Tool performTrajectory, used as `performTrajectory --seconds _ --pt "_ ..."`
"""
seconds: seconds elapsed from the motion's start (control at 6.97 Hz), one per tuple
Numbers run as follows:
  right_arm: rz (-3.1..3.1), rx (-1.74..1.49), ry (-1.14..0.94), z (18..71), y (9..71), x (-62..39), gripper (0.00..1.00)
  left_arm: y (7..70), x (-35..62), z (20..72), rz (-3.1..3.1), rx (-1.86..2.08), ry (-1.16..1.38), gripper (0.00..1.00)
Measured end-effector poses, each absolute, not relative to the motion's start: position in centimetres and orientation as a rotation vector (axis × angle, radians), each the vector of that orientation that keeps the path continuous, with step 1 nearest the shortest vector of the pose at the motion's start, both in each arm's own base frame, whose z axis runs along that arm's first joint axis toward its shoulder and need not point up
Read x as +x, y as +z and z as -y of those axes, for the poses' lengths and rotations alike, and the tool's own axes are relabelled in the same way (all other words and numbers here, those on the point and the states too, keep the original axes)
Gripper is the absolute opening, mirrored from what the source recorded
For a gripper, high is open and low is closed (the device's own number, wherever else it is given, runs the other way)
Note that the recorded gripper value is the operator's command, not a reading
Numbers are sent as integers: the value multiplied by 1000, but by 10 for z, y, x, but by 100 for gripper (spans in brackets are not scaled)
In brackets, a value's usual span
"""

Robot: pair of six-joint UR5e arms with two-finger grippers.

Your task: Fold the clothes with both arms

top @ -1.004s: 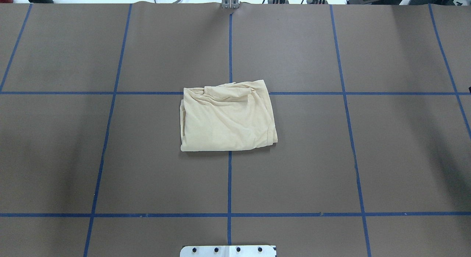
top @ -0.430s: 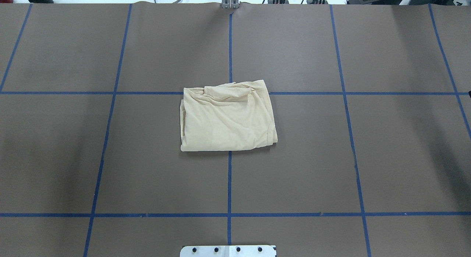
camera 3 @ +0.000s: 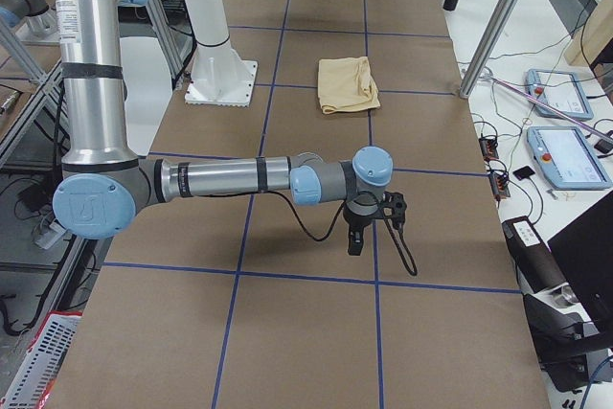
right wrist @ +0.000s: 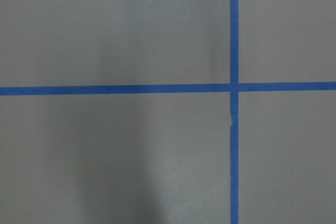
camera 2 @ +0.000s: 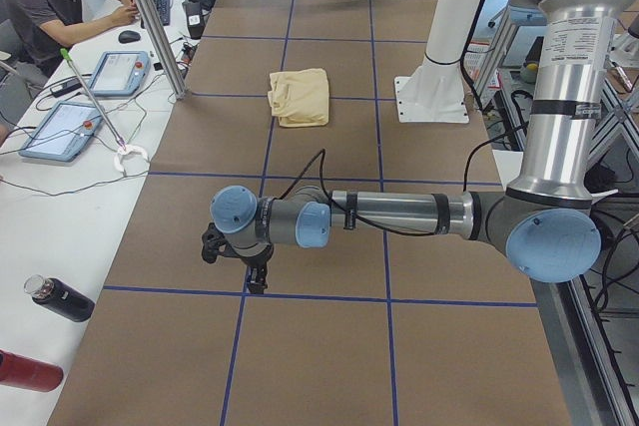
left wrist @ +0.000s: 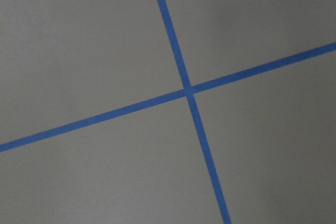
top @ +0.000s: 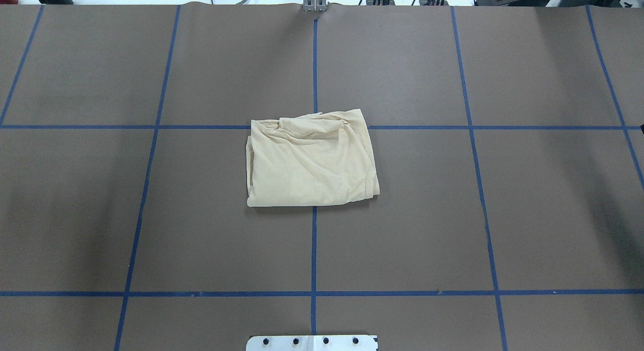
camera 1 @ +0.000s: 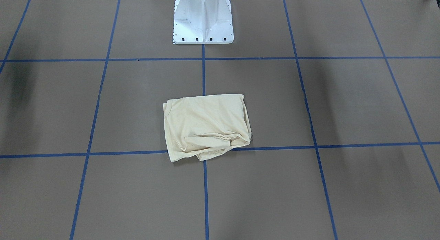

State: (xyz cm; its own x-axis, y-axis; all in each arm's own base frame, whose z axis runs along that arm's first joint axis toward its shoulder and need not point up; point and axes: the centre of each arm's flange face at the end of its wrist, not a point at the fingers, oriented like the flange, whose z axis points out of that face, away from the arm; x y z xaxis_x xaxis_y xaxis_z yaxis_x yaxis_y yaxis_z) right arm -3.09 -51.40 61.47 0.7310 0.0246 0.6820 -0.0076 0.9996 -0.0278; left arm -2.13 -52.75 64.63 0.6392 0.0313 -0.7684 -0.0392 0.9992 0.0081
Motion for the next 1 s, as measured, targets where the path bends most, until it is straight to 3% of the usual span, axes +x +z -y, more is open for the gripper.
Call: performTrajectory --seconds 1.0 --pt "743 -29 20 513 619 -30 100 611 -57 528 -770 103 29 100"
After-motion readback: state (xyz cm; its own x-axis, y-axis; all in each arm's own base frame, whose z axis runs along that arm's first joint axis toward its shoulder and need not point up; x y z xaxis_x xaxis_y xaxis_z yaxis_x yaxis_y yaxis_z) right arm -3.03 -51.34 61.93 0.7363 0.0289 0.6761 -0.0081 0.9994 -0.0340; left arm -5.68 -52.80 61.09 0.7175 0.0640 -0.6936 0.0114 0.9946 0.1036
